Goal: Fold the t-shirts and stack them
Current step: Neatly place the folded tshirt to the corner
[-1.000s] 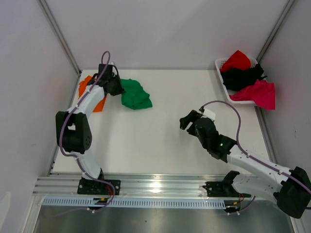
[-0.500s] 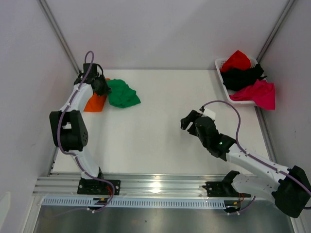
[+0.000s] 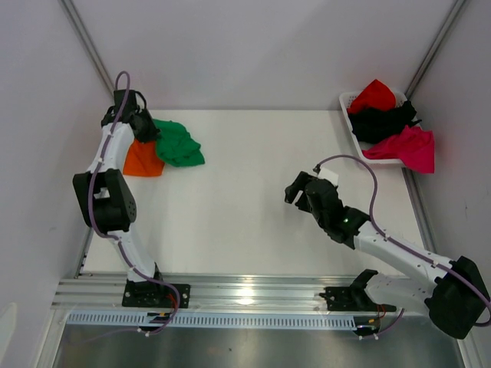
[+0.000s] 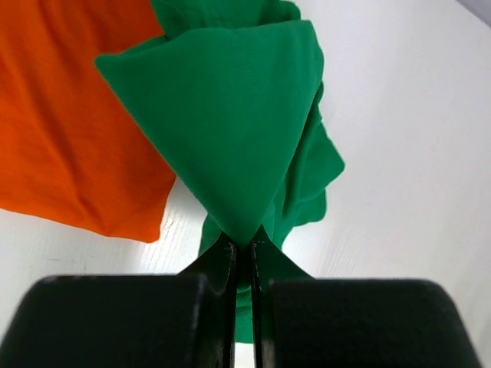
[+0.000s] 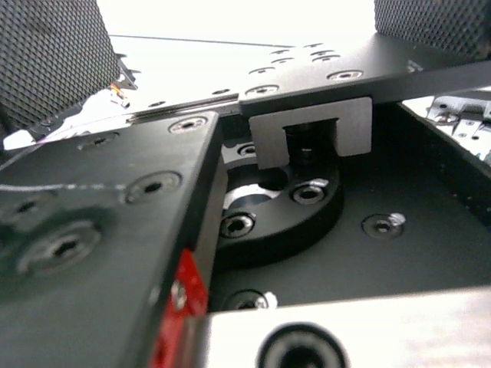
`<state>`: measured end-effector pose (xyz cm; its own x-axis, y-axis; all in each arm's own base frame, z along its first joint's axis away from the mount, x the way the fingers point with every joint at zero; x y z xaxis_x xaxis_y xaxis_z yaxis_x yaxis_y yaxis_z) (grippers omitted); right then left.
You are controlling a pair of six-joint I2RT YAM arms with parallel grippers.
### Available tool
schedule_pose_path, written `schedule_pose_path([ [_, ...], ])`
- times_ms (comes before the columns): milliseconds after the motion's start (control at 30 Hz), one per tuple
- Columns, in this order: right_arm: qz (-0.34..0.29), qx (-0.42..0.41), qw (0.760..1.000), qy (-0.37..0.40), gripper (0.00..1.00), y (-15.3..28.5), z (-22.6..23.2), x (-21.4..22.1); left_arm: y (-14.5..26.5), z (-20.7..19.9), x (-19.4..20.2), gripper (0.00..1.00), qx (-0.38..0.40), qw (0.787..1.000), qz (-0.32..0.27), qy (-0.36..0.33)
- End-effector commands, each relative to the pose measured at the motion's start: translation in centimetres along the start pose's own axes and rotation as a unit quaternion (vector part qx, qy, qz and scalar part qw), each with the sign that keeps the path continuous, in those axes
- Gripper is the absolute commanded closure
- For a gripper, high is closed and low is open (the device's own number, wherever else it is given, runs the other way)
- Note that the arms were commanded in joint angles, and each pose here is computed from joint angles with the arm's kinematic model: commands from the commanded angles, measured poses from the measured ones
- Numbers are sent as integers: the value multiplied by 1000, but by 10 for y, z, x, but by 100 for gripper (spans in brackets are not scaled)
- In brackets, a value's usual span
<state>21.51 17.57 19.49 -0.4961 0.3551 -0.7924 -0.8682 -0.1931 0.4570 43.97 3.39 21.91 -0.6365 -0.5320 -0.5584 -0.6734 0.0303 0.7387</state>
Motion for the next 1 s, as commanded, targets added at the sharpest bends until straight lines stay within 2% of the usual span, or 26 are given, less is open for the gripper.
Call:
schedule_pose_path([
  [0, -10, -13, 1000, 0, 20, 0, 10, -13, 19, -2, -30, 99, -2, 999, -42, -9],
  [400, 2, -18, 1000, 0, 20, -9, 16, -9, 22, 24, -41, 98, -58, 997, -43, 9],
  [467, 3, -18, 1000, 2, 20, -10, 17, -10, 24, 25, -44, 98, -51, 998, -46, 9],
  [633, 2, -20, 1000, -4, 20, -11, 18, -9, 40, 6, -48, 98, 32, 998, -45, -24],
  [700, 6, -23, 1000, -7, 20, -13, 19, -7, 51, 3, -54, 98, 31, 997, -60, -32],
  [967, 12, -31, 999, -9, 20, -15, 22, -5, 64, 16, -62, 98, -44, 995, -75, -57],
])
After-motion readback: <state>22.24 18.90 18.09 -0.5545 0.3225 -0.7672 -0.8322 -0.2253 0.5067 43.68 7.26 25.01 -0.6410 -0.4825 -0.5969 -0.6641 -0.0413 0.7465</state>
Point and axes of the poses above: each gripper's point midway between its finger pads, its own y axis back along the fingers, its own z axis along the line the jaws close on, x = y × z, the point moved 8 cm from there along y, back along the fingers, and after that the axes turned 5 degrees about y, right-handed, at the moved point
